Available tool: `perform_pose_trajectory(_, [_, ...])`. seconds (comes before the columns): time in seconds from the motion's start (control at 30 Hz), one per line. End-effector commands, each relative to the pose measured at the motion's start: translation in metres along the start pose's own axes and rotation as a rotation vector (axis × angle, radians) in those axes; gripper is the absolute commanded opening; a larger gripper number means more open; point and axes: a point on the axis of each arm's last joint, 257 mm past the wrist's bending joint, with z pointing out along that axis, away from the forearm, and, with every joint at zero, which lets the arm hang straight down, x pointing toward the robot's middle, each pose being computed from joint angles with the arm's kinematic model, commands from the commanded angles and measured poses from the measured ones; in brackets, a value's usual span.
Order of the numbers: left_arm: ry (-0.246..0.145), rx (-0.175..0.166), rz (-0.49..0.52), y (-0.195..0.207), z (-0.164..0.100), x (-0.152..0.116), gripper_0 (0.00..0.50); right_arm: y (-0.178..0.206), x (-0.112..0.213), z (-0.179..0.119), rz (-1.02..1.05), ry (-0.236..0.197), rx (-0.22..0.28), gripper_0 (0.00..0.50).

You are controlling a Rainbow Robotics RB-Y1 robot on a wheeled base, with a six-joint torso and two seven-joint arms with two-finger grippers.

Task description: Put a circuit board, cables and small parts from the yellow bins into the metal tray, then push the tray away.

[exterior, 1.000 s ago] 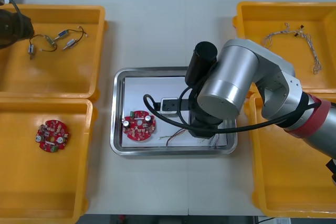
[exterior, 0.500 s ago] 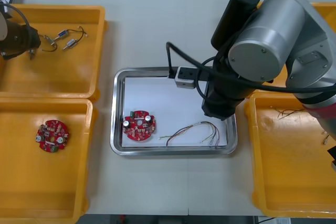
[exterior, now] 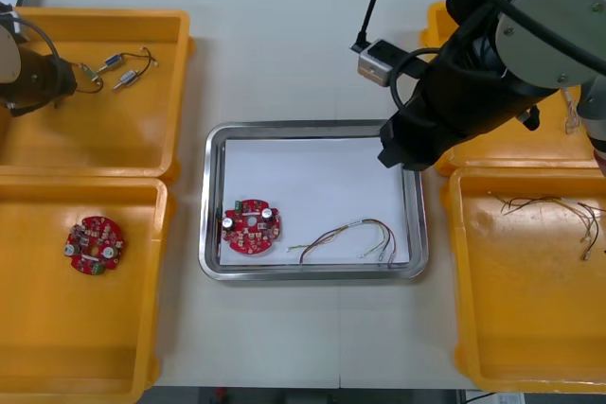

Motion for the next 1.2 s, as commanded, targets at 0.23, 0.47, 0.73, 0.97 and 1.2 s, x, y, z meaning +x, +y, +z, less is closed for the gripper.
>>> perform_pose_trajectory(0.23, [-0.035, 0.037, 0.141, -0.03, -0.006, -0.02, 0.204, -0.051, 0.021, -0.039, 0.256, -0.066, 0.084, 0.5])
perform_pose_trajectory(0.47, [-0.029, 0.039, 0.135, -0.03, -0.006, -0.018, 0.0, -0.081, 0.054, -0.052, 0.406, -0.07, 0.134, 0.5])
perform_pose_trajectory(0.73, [0.012, 0.035, 0.143, -0.028, -0.013, -0.013, 0.0, -0.116, 0.084, -0.063, 0.505, -0.064, 0.218, 0.5])
perform_pose_trajectory(0.97, [0.062, 0.035, 0.146, -0.022, -0.041, -0.019, 0.0, -0.147, 0.113, -0.079, 0.595, -0.062, 0.298, 0.5])
perform_pose_trajectory(1.2, [0.123, 0.034, 0.152, -0.017, -0.082, -0.021, 0.0, -0.171, 0.136, -0.091, 0.706, -0.08, 0.311, 0.5])
